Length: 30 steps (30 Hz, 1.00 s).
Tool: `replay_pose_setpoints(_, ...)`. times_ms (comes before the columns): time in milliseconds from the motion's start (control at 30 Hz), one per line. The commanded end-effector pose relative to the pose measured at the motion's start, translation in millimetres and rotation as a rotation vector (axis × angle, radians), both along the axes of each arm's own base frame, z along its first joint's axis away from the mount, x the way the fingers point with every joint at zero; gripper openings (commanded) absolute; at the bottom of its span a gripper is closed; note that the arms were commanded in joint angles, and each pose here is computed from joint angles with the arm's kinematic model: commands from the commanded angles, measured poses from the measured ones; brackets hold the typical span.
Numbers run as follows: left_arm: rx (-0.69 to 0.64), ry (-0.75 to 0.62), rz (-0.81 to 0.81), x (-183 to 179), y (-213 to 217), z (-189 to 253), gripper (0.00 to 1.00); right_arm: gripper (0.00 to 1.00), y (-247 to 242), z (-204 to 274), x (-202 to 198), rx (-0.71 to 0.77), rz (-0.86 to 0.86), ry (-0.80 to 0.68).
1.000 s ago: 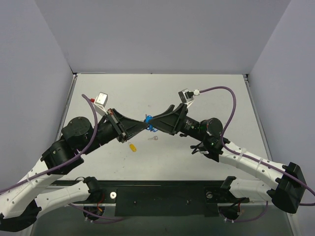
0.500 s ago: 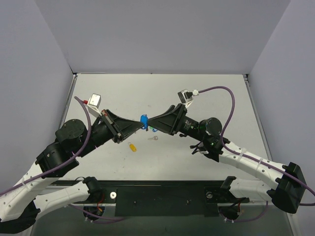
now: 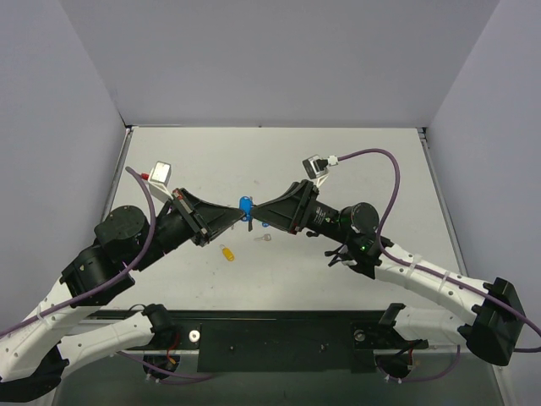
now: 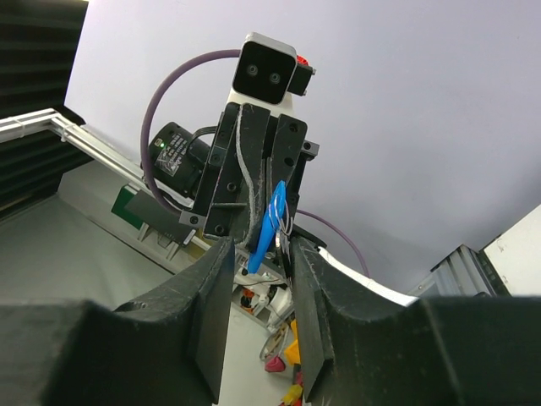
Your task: Remove the keys from the keyring
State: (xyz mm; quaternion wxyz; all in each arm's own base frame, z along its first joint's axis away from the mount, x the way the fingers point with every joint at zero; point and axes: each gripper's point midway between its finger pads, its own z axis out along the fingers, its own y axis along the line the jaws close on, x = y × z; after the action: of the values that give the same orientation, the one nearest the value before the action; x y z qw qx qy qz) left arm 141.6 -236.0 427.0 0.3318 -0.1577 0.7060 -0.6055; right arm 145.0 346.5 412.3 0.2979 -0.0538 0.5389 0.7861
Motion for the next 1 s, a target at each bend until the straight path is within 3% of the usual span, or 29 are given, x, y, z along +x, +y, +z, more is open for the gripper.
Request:
replay_pose_setpoints(0,-0.03,-0.036,0.021,0.1,7.5,16.3,0.0,0.28,-8.2,35.3,-11.5,0.097,0.018,-0.082)
replay_pose_setpoints(500,-0.014,-0.033,0.032,-0.8,12.1,11.3,0.0,0.22,-8.6,35.9,-10.4,0.099,0.009,-0.079)
replay_pose_setpoints(567,-0.007,-0.028,0.032,-0.6,11.8,9.0,0.0,0.15,-8.6,36.5,-9.8,0.101,0.008,-0.08)
replay_pose_setpoints(967,-0.002,-0.033,0.03,-2.0,13.4,8.6,0.0,0.02,-2.8,34.2,-10.1,0.084,0.021,-0.074)
